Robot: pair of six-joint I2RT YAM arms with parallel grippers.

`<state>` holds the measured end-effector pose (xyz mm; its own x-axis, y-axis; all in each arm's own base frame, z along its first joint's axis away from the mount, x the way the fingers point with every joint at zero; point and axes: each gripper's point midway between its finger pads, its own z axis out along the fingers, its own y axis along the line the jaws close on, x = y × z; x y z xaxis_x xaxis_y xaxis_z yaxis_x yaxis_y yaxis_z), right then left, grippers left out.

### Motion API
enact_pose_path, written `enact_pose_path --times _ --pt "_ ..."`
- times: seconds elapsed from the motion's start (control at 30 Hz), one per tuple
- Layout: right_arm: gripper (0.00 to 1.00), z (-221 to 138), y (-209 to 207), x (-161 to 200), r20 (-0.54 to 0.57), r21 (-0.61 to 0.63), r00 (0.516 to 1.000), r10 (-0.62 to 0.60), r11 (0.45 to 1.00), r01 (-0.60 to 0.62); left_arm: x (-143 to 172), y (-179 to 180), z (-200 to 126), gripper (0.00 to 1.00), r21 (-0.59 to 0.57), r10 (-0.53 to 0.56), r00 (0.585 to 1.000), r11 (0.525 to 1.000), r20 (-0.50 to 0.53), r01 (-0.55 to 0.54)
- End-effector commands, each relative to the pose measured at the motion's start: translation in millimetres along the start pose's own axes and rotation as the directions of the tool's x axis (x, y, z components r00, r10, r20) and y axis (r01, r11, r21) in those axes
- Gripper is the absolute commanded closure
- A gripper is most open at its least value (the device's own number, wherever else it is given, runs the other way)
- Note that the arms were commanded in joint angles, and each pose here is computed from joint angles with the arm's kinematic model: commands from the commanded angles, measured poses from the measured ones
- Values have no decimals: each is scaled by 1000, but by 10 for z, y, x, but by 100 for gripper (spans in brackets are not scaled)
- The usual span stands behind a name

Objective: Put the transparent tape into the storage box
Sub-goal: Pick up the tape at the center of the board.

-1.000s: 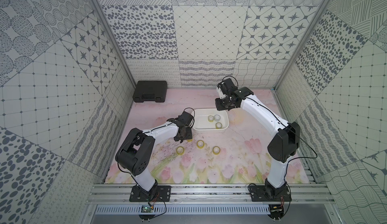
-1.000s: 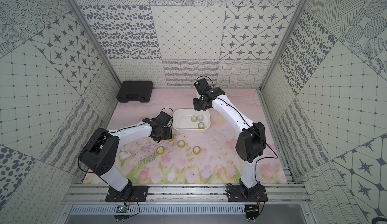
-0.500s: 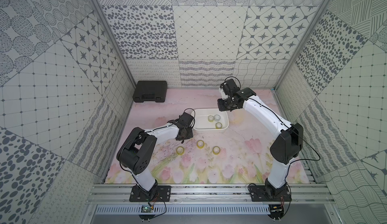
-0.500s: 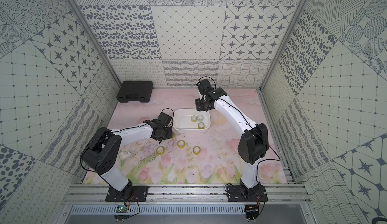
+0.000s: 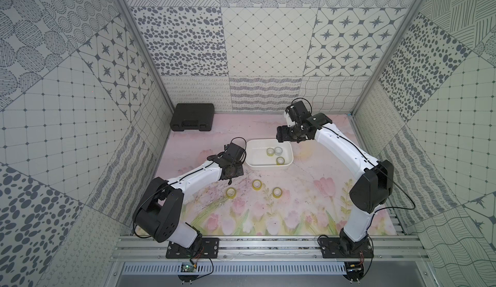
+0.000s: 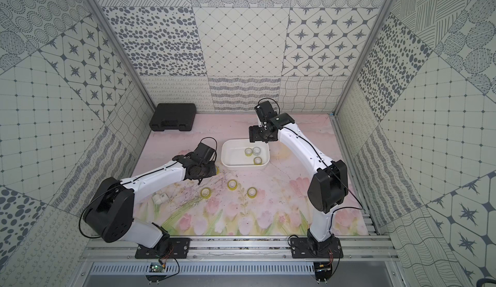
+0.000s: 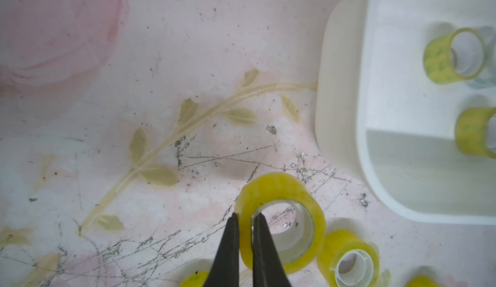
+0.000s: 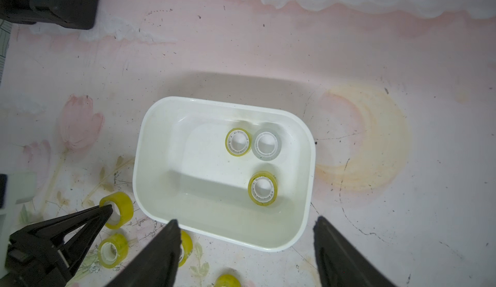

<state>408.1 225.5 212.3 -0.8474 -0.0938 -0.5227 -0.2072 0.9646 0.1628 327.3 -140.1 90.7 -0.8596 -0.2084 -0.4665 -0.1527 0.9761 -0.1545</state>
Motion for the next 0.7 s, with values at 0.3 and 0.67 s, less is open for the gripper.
enact_pose_path --times 0.3,0.67 --pt "3 20 -118 23 26 -26 998 56 998 -55 -709 -463 -608 100 82 80 989 993 123 -90" --pt "3 27 -171 55 27 -17 997 75 997 -75 -880 -1062 1 100 145 171 983 973 64 -179"
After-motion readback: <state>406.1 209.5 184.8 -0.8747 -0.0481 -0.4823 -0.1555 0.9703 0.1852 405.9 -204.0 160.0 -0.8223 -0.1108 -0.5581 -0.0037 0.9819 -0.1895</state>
